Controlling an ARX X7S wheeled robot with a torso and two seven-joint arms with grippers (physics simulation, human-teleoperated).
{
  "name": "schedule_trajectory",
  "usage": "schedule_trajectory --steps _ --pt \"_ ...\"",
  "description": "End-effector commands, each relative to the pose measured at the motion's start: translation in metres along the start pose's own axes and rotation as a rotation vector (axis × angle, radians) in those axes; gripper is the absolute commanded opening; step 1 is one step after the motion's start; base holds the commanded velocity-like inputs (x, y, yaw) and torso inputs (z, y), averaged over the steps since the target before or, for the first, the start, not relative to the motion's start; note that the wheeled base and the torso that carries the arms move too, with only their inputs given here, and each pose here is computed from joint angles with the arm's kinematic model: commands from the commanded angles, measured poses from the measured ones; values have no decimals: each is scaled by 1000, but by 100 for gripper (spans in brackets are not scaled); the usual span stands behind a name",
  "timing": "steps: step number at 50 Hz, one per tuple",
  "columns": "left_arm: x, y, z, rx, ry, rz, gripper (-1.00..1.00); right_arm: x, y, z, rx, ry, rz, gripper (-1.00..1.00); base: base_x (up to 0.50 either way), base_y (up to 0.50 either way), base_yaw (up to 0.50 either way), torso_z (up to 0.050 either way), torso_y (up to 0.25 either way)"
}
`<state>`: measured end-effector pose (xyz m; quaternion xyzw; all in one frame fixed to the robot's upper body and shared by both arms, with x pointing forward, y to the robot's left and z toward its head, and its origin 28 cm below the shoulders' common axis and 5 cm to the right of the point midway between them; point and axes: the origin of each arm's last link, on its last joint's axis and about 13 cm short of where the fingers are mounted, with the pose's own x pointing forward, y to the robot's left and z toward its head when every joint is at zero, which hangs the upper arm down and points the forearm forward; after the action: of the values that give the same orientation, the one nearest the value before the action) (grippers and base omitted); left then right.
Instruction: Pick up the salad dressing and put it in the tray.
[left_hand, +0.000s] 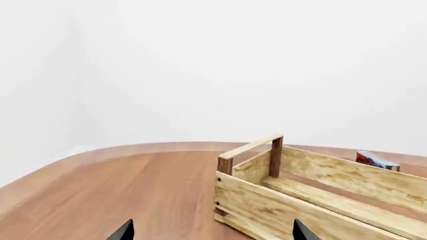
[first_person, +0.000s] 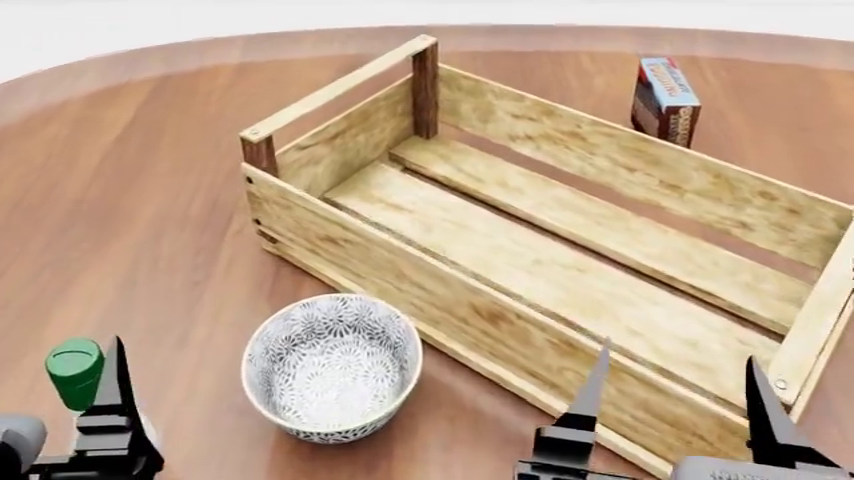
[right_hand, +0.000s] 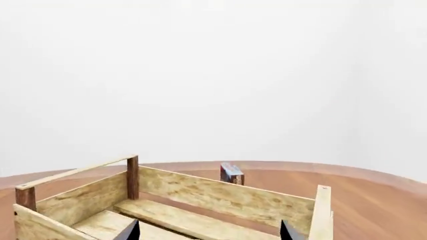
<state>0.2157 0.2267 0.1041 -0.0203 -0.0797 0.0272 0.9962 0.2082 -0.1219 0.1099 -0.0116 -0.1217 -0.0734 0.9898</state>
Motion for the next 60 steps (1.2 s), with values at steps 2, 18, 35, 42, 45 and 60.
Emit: schedule_trajectory --steps 2,18,35,42,45,60 --pt "-1 1 13 -2 -25 -4 100 0 -5 17 20 -37 -12 100 500 0 0 0 0" --pt "-1 1 12 5 -33 -7 100 1 -7 17 23 -45 -25 100 500 0 0 0 0" --pt "-2 1 11 11 -38 -6 100 -3 -6 13 54 -105 -13 100 185 0 0 0 1" --pt "-2 1 11 11 -38 -6 100 -3 -6 12 29 -108 -19 100 0 0 205 0 0" --pt "-2 1 11 12 -37 -6 100 -3 -6 12 26 -108 -12 100 0 0 500 0 0" --pt "-1 2 12 14 -41 -7 100 -3 -6 14 18 -115 6 100 0 0 500 0 0"
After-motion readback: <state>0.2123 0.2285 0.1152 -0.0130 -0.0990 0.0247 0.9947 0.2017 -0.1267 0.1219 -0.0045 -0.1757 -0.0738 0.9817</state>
